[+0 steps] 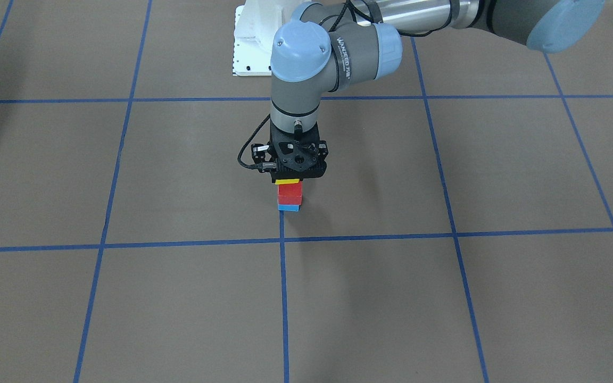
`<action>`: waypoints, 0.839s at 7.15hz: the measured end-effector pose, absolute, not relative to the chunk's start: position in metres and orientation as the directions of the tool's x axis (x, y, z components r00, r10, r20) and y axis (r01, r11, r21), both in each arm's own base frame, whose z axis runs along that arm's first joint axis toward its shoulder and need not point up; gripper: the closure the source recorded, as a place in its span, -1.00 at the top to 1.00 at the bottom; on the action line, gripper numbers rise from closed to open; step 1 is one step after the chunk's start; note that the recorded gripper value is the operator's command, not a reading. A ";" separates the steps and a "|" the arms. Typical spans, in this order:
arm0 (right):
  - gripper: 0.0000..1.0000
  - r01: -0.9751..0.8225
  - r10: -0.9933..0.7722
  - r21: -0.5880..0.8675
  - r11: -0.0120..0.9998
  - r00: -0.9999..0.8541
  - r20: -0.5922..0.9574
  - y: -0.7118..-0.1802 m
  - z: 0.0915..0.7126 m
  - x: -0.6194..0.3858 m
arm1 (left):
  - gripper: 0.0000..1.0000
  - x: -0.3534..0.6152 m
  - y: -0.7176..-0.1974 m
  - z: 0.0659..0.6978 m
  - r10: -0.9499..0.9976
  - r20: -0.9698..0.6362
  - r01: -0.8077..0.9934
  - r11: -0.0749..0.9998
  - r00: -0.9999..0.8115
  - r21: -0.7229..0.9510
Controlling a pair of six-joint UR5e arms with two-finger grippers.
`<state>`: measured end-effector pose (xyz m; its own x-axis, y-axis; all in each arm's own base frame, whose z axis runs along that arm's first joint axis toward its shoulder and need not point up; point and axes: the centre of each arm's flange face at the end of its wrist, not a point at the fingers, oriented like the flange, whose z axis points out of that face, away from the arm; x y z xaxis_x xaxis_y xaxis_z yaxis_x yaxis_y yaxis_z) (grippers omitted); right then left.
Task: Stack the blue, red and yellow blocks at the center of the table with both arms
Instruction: 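Lower the yellow cube onto the red cube and open the left gripper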
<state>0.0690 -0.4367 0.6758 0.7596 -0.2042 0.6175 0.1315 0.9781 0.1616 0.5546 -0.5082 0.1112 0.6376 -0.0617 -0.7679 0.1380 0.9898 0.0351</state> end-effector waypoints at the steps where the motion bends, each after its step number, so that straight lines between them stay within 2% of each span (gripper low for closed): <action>1: 1.00 0.132 -0.204 0.161 0.978 0.760 0.618 -0.436 0.676 0.069 | -0.78 0.556 -0.512 0.114 -0.054 -0.761 0.136 0.990 0.646 0.046; 2: 1.00 0.132 -0.204 0.161 0.978 0.760 0.618 -0.436 0.676 0.069 | -0.78 0.557 -0.514 0.116 -0.051 -0.758 0.135 0.990 0.651 0.050; 6: 1.00 0.131 -0.203 0.160 0.978 0.760 0.618 -0.436 0.677 0.069 | -0.49 0.558 -0.516 0.117 -0.049 -0.757 0.137 0.989 0.652 0.054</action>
<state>0.0689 -0.4358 0.6766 0.7597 -0.2032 0.6178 0.1315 0.9783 0.1601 0.5584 -0.5160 0.1173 0.6518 -0.0492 -0.7568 0.1368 0.9892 0.0535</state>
